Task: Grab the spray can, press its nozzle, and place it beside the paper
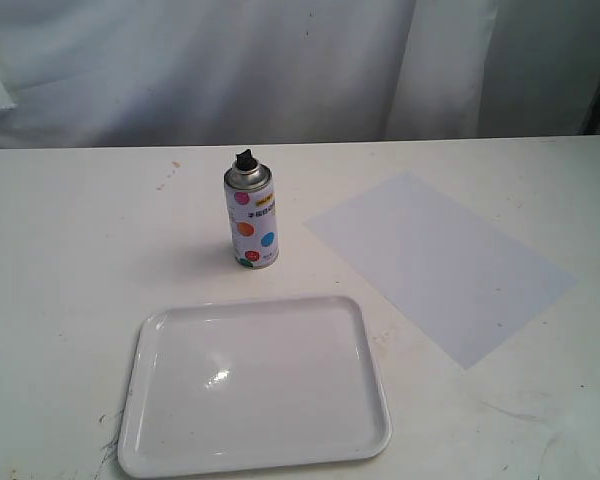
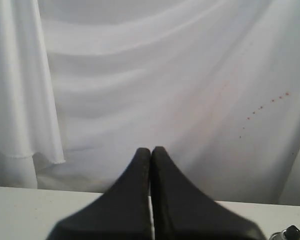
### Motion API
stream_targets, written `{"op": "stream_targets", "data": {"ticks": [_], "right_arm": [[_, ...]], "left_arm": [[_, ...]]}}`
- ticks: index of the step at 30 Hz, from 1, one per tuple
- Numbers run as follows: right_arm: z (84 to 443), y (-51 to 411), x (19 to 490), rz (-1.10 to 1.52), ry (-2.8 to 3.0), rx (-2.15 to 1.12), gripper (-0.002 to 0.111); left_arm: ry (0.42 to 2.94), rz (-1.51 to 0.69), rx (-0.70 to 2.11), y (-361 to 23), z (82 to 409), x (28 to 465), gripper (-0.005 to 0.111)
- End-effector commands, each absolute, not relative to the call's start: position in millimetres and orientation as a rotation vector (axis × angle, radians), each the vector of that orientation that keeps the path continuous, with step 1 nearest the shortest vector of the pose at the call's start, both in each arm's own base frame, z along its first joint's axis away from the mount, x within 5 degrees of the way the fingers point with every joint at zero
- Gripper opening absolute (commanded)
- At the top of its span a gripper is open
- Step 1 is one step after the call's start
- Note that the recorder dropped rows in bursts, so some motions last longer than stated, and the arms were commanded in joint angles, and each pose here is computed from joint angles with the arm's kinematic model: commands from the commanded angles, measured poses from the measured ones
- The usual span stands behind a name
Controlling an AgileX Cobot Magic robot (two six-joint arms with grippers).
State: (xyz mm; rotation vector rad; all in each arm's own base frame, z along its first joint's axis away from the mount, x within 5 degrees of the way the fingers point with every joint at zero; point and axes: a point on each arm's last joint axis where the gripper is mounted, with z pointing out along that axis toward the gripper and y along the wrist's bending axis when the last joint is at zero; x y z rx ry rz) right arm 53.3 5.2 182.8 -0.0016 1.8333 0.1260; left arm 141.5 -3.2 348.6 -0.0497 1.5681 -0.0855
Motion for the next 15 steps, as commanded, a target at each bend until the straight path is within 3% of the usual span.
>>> {"op": "stream_targets", "data": {"ticks": [1,15], "right_arm": [[182.1,5.2,53.2,0.129,1.830,0.002,0.000],[182.1,5.2,53.2,0.129,1.830,0.002,0.000]], "left_arm": [[1.649,-0.090,-0.051,-5.1,352.9,181.0,0.000],[1.935,-0.074,-0.054,-7.0,288.4,250.8,0.000]]}}
